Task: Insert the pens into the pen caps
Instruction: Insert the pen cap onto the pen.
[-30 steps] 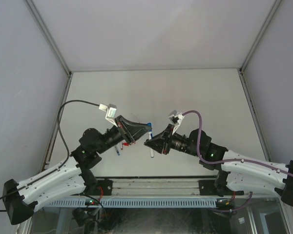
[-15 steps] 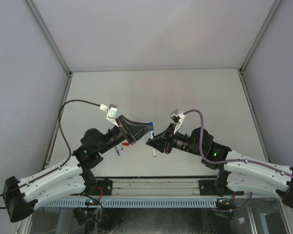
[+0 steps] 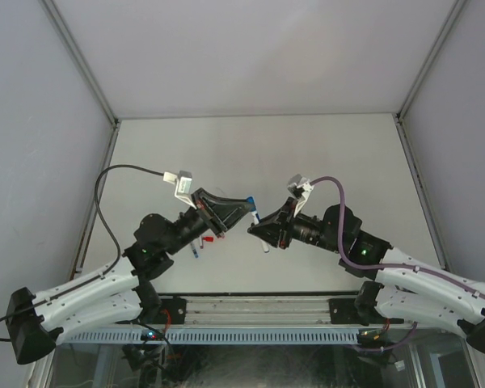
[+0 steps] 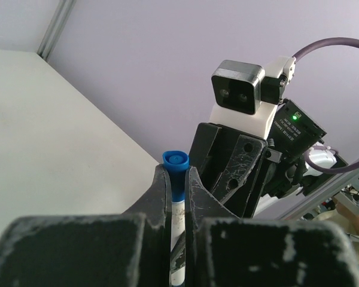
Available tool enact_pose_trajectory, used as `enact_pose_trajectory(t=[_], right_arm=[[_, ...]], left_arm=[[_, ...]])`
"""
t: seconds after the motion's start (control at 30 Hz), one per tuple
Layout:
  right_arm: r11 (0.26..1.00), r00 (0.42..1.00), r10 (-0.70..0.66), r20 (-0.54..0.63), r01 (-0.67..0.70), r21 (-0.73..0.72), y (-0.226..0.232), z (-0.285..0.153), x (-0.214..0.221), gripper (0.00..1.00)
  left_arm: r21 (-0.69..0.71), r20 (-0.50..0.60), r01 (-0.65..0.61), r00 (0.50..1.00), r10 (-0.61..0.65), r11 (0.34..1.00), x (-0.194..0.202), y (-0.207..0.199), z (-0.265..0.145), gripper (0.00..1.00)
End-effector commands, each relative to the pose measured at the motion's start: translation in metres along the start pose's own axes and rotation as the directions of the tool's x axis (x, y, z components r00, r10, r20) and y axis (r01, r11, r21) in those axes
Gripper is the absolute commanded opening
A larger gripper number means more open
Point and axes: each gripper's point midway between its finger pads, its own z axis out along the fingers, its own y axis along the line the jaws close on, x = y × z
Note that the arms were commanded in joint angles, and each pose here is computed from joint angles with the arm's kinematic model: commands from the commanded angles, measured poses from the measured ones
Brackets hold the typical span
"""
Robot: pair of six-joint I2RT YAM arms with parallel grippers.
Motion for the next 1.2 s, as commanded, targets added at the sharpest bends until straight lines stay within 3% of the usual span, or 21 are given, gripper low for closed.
enact_pose_trajectory(t=[0.0,0.77,1.17], right_arm=[[0.997,0.925,-0.061,0.375,0.037,0.071,0.004,-0.005,-0.119,0.0],[0.966,0.864,-0.252,0.435,0.2,0.162,0.019,-0.026,-0.181,0.0],[0.964,0.835,-0.265,0.483,0.227,0.138,0.043,-0.032,-0.217,0.0]], left_arm=[[0.109,-0.198,0.036,0.98,-0.014,0.993,0.046,-0.022,-0.01,0.0],[0.16,-0.297,0.036,0.955,0.013,0.986,0.074,-0.038,-0.005,0.0],[0.15,-0.377,0.013,0.925,0.045,0.989,0.105,-0.036,-0.002,0.0]])
